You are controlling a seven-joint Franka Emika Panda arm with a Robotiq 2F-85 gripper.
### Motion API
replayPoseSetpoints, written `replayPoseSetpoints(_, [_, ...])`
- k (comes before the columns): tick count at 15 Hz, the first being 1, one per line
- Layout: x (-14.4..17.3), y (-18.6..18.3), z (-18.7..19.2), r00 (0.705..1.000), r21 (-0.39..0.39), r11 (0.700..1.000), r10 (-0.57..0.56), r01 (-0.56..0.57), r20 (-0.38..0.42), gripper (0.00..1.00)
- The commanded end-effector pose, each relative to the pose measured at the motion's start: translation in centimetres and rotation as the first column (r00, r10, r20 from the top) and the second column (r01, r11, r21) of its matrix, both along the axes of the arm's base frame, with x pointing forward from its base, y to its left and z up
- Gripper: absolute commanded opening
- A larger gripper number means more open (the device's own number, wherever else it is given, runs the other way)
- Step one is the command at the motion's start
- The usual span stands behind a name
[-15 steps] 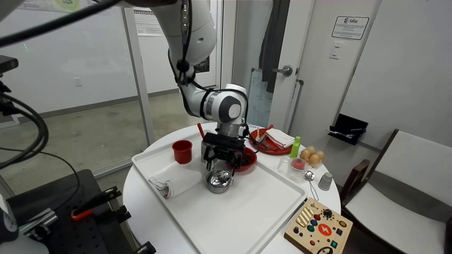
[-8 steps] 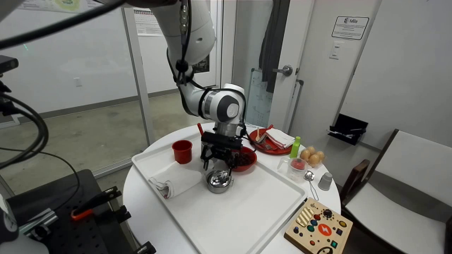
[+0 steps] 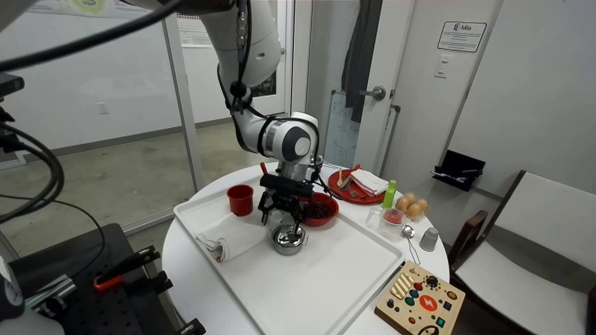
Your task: Cover the silver pot with the silver lid
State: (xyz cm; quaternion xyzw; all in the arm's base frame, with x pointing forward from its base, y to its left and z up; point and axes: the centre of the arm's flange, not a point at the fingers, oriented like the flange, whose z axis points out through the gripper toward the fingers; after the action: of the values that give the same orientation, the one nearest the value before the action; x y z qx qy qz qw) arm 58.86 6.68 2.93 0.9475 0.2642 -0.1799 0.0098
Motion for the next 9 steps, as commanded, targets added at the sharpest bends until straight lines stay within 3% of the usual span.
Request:
replayPoseSetpoints(1, [0.26,0.51,-0.39,1.0,0.014,1.0,0.002,-0.001,-0.024,1.0])
replayPoseSetpoints(9, [0.2,0.48,-0.41,1.0,0.013,1.0,-0.003,0.004,-0.021,1.0])
